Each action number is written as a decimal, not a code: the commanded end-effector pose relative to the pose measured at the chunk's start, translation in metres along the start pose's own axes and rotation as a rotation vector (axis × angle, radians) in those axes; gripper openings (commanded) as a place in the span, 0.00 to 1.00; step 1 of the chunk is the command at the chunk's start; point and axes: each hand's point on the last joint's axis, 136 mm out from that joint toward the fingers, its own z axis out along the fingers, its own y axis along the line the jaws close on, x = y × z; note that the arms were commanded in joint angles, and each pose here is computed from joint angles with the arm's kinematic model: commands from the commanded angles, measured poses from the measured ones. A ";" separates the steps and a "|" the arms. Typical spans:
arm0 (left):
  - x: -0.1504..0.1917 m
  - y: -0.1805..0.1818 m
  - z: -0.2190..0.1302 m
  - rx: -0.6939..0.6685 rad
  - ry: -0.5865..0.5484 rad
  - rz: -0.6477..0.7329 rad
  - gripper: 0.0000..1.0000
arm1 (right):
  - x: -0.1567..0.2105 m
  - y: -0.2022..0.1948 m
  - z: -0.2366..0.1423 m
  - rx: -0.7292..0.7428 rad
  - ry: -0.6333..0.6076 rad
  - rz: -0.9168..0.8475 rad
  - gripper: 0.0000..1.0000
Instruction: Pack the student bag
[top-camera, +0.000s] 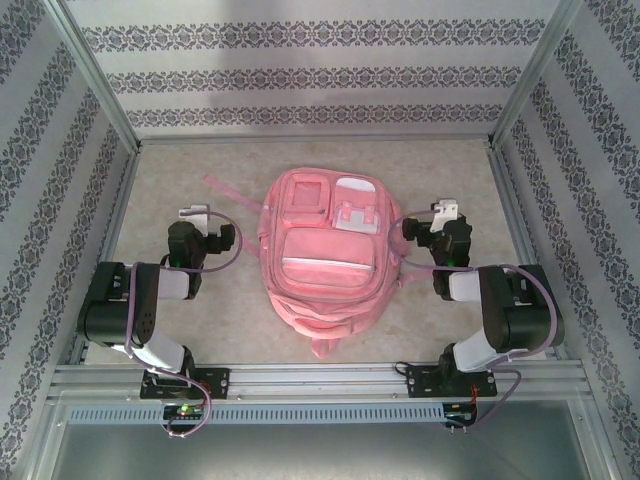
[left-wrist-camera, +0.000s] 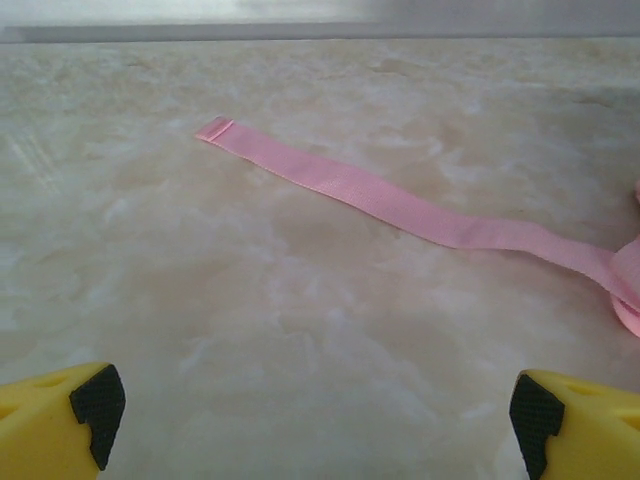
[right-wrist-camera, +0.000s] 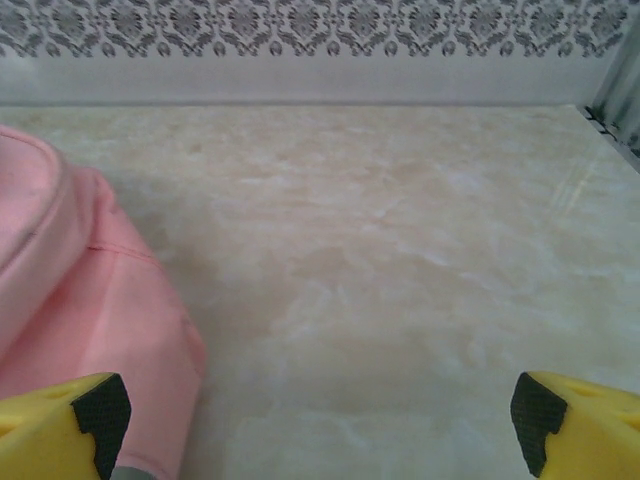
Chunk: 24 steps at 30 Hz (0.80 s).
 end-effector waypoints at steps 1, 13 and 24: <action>-0.001 0.013 -0.002 -0.076 -0.010 -0.023 0.99 | -0.003 -0.007 -0.001 0.032 -0.010 0.022 0.98; -0.001 0.010 -0.002 -0.080 -0.005 -0.007 0.99 | -0.003 -0.002 0.000 0.007 -0.008 0.007 0.98; -0.001 0.010 -0.002 -0.081 -0.005 -0.005 1.00 | -0.003 -0.002 0.000 0.007 -0.008 0.009 0.98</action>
